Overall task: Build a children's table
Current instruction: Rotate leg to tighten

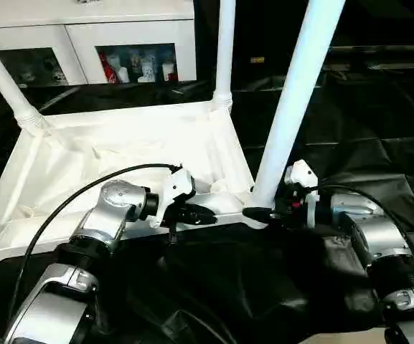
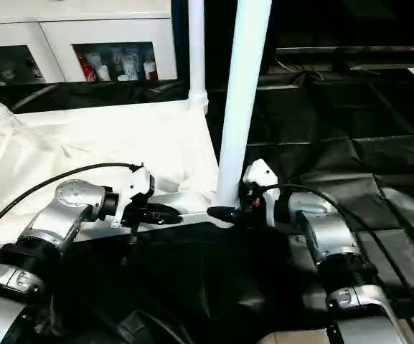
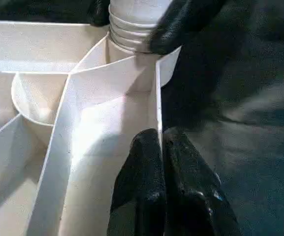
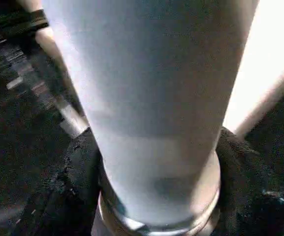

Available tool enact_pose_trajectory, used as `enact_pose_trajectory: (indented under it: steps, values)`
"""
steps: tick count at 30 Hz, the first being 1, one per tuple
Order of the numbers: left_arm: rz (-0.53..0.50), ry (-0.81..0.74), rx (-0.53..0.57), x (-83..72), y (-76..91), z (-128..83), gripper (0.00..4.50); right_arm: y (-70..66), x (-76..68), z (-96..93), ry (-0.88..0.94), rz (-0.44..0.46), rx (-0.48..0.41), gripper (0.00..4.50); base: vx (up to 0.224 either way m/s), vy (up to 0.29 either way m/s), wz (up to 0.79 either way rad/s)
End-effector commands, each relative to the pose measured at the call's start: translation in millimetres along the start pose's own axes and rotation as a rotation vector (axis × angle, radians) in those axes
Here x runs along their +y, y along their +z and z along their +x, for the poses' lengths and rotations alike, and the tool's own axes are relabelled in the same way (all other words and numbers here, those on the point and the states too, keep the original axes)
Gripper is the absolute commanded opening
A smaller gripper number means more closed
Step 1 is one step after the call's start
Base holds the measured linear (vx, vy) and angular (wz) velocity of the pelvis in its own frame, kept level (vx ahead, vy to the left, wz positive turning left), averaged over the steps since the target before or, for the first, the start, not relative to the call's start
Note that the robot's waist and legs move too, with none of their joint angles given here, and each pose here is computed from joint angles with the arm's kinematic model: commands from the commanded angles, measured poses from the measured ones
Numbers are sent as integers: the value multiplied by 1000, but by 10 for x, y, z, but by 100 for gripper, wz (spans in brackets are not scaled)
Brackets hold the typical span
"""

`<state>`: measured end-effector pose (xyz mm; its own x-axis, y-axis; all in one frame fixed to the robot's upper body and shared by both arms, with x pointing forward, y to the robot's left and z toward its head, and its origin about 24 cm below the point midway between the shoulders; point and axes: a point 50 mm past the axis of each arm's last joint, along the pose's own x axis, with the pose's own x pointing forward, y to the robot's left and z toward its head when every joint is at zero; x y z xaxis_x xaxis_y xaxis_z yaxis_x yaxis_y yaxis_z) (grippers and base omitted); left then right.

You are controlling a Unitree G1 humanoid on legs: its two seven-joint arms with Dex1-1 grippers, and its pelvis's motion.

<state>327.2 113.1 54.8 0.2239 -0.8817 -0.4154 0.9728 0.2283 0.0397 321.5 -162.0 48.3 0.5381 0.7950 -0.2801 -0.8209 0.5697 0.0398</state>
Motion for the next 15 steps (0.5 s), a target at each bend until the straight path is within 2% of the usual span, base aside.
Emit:
enact_pose_trajectory:
  steps: [1,2,4,6,7,9,11,12,14,15]
  values:
    - [-50,117,-17,46,-25,95,0,-219,20,85,-127,59,72,275,0,0,0]
    - [-52,176,-18,79,27,190,0,-295,3,165,-277,148,58,274,0,0,0]
    - [-56,216,-19,91,76,280,0,-350,-10,222,-406,221,50,274,0,0,0]
    - [-68,242,-25,87,121,369,0,-389,-8,274,-502,289,44,274,0,0,0]
    - [-68,242,-25,87,121,369,0,-389,-8,274,-502,289,44,274,0,0,0]
    - [-72,246,-41,24,211,562,0,-380,79,439,-572,348,22,274,0,0,0]
    - [-68,223,-53,-26,255,652,0,-337,171,561,-545,340,11,274,0,0,0]
    - [-63,205,-57,-46,270,690,0,-288,251,650,-494,299,1,274,0,0,0]
    - [-53,189,-64,-52,277,690,0,-219,316,705,-440,232,-30,344,0,0,0]
    - [-49,183,-67,-53,277,685,0,-202,330,715,-426,219,-40,344,0,0,0]
